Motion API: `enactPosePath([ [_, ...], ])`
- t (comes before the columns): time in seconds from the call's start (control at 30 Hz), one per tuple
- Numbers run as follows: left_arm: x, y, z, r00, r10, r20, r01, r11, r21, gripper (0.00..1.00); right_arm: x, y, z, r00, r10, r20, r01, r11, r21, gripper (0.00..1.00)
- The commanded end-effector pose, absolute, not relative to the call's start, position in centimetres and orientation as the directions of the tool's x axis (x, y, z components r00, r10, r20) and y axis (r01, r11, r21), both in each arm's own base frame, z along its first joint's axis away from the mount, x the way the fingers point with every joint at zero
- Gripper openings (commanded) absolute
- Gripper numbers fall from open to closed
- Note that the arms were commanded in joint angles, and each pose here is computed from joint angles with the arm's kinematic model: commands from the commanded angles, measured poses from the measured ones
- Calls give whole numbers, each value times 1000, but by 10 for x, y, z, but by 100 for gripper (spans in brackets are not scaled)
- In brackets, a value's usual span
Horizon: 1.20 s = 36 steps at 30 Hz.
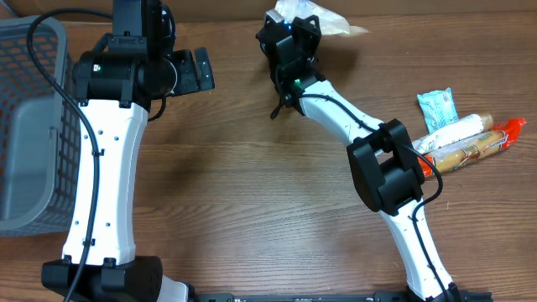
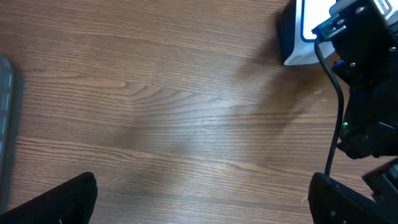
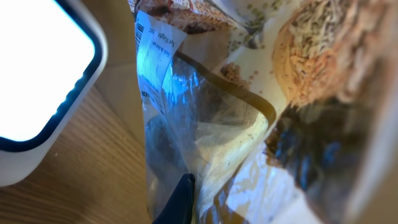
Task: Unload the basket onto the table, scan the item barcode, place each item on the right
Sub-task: 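Hold the snack bag barcode against the white scanner with the right gripper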
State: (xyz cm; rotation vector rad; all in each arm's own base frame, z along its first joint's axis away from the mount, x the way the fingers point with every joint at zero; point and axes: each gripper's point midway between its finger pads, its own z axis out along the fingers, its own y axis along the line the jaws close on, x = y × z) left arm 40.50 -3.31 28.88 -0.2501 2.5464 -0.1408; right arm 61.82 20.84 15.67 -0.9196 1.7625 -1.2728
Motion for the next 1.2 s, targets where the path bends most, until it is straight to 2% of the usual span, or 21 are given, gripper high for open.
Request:
enactPosePath([
  [0.0, 404, -33, 289, -821, -186, -540, -134, 982, -134, 100, 619, 210, 146, -455, -875, -169, -121, 249, -961, 4],
  [0.3, 404, -33, 289, -821, -186, -540, -134, 982, -134, 100, 616, 219, 142, -440, -879, -186, -130, 267, -955, 4],
  [0.5, 404, -33, 289, -821, -186, -540, -134, 982, -134, 99, 607, 224, 125, -440, -887, -141, -205, 252, -946, 4],
  [0.83, 404, -33, 289, -821, -186, -540, -134, 982, -134, 100, 605, 222, 134, -458, -877, -142, -182, 249, -951, 4],
  [1.0, 404, -33, 289, -821, -186, -540, -134, 982, -134, 100, 601, 221, 185, -446, -860, -247, -101, 323, -941, 4],
  [1.17, 404, -33, 289, -821, -186, -540, -134, 982, -134, 100, 580, 209, 273, -418, -808, -415, 3, 455, -890, 4],
])
